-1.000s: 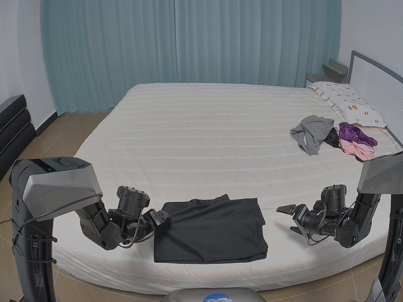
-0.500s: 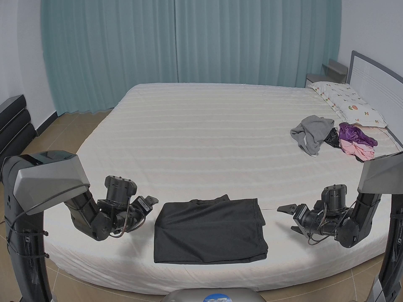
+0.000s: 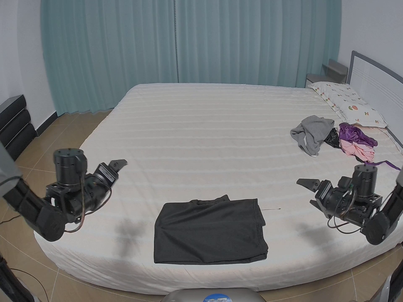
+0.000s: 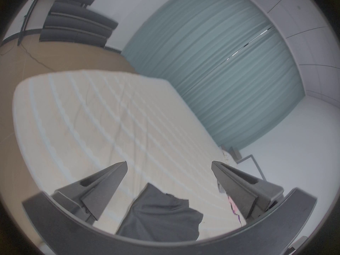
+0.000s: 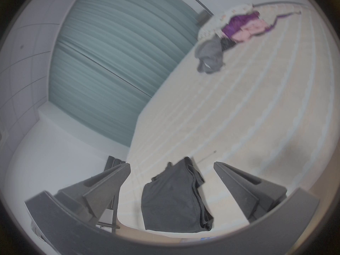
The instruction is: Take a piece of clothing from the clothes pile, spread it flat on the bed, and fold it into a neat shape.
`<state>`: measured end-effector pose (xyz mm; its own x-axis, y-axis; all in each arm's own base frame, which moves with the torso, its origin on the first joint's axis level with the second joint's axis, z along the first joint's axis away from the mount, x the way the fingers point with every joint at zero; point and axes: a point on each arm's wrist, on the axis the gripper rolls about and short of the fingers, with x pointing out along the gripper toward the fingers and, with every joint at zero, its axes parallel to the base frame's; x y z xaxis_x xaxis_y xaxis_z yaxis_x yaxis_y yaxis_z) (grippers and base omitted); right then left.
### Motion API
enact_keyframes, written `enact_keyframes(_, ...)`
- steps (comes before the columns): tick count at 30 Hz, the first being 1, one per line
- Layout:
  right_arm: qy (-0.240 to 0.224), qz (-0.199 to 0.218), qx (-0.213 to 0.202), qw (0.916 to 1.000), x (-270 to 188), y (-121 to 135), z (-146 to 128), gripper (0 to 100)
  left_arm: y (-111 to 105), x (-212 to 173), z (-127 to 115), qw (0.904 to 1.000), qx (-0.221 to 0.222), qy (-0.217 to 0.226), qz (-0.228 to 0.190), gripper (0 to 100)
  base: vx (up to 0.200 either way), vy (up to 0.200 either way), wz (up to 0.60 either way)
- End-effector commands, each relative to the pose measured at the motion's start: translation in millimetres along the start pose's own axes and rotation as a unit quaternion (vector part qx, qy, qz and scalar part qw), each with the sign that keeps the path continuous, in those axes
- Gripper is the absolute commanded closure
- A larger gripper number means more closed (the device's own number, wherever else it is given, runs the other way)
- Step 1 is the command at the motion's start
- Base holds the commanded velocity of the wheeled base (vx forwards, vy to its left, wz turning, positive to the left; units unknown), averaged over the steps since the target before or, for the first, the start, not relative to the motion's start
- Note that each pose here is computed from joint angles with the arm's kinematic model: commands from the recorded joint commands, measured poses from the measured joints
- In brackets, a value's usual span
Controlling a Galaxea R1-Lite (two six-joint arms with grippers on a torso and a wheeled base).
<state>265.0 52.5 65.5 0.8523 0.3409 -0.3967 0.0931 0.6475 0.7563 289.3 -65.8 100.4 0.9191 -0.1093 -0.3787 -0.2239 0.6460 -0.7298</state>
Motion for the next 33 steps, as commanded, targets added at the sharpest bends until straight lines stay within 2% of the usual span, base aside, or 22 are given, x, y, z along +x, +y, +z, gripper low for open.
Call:
enact_keyframes(1,-0.084,0.07,-0.085,0.9903,-81.9,31.5,8.9,0,-16.2,-91.7,30.2,0.9913,0.02,-0.115,-0.062,0,0.0,0.0,0.0)
enact_keyframes(3,-0.097,0.071,-0.108,0.9869,-92.5,31.4,8.0,0,-15.8,-103.3,31.5,0.9893,0.03,-0.128,-0.065,0,0.0,0.0,0.0)
enact_keyframes(4,-0.111,0.063,-0.147,0.9809,-108.0,27.1,3.3,0,-13.0,-121.0,32.0,0.9856,0.058,-0.145,-0.065,0,0.0,0.0,0.0)
enact_keyframes(5,-0.117,0.059,-0.168,0.9771,-115.7,24.1,0.5,0,-11.8,-129.6,32.5,0.9829,0.073,-0.157,-0.063,0,0.0,0.0,0.0)
enact_keyframes(7,-0.123,0.054,-0.183,0.9739,-121.5,21.7,-1.1,0,-11.1,-135.9,33.1,0.9807,0.082,-0.167,-0.061,0,0.0,0.0,0.0)
enact_keyframes(8,-0.143,0.048,-0.222,0.9633,-140.6,15.8,-6.7,0,-7.8,-153.5,33.9,0.9746,0.098,-0.194,-0.054,0,0.0,0.0,0.0)
enact_keyframes(10,-0.167,0.05,-0.247,0.9532,-154.6,15.7,-8.1,0,-5.1,-166.5,34.0,0.9698,0.111,-0.212,-0.045,0,0.0,0.0,0.0)
enact_keyframes(13,-0.207,0.048,-0.276,0.9373,-180.5,16.8,-10.5,0,-1.6,-194.0,36.1,0.9577,0.141,-0.249,-0.03,0,0.0,0.0,0.0)
enact_keyframes(15,-0.215,0.045,-0.293,0.9306,-190.1,15.7,-13.8,0,-0.2,-205.3,36.7,0.9531,0.15,-0.261,-0.029,0,0.0,0.0,0.0)
enact_keyframes(16,-0.215,0.035,-0.316,0.9234,-201.4,12.2,-20.7,0,2.1,-220.1,37.0,0.9465,0.167,-0.275,-0.026,0,0.0,0.0,0.0)
enact_keyframes(17,-0.214,0.034,-0.318,0.9229,-202.3,11.9,-21.4,0,2.4,-221.6,36.9,0.9458,0.168,-0.276,-0.027,0,0.0,0.0,0.0)
enact_keyframes(18,-0.216,0.031,-0.339,0.9152,-215.2,8.0,-31.0,0,7.5,-236.2,35.4,0.94,0.185,-0.286,-0.02,0,0.0,0.0,0.0)
enact_keyframes(19,-0.216,0.031,-0.339,0.9152,-215.2,8.0,-31.0,0,7.5,-236.2,35.4,0.94,0.185,-0.286,-0.02,0,0.0,0.0,0.0)
enact_keyframes(21,-0.219,0.035,-0.362,0.9054,-234.5,3.3,-44.9,0,18.3,-259.3,30.4,0.936,0.195,-0.293,-0.017,0,0.0,0.0,0.0)
enact_keyframes(23,-0.219,0.035,-0.369,0.9026,-246.1,0.1,-52.9,0,27.5,-273.2,26.1,0.9325,0.202,-0.299,-0.008,0,0.0,0.0,0.0)
enact_keyframes(26,-0.208,0.032,-0.372,0.904,-261.7,-10.9,-69.8,0,42.0,-293.3,19.0,0.9139,0.239,-0.327,0.027,0,0.0,0.0,0.0)
enact_keyframes(28,-0.205,0.045,-0.39,0.8966,-274.4,-17.2,-80.2,0,50.1,-306.8,13.6,0.901,0.256,-0.348,0.037,0,0.0,0.0,0.0)
enact_keyframes(31,-0.2,0.064,-0.414,0.8855,-291.6,-21.1,-86.9,0,57.7,-318.6,7.3,0.8872,0.268,-0.372,0.051,0,0.0,0.0,0.0)
enact_keyframes(32,-0.2,0.063,-0.415,0.8854,-292.1,-21.1,-87.0,0,58.0,-318.6,7.0,0.8869,0.269,-0.372,0.053,0,0.0,0.0,0.0)
enact_keyframes(33,-0.206,0.06,-0.414,0.8845,-296.4,-16.4,-83.6,0,61.5,-323.5,3.2,0.8804,0.27,-0.384,0.065,0,0.0,0.0,0.0)
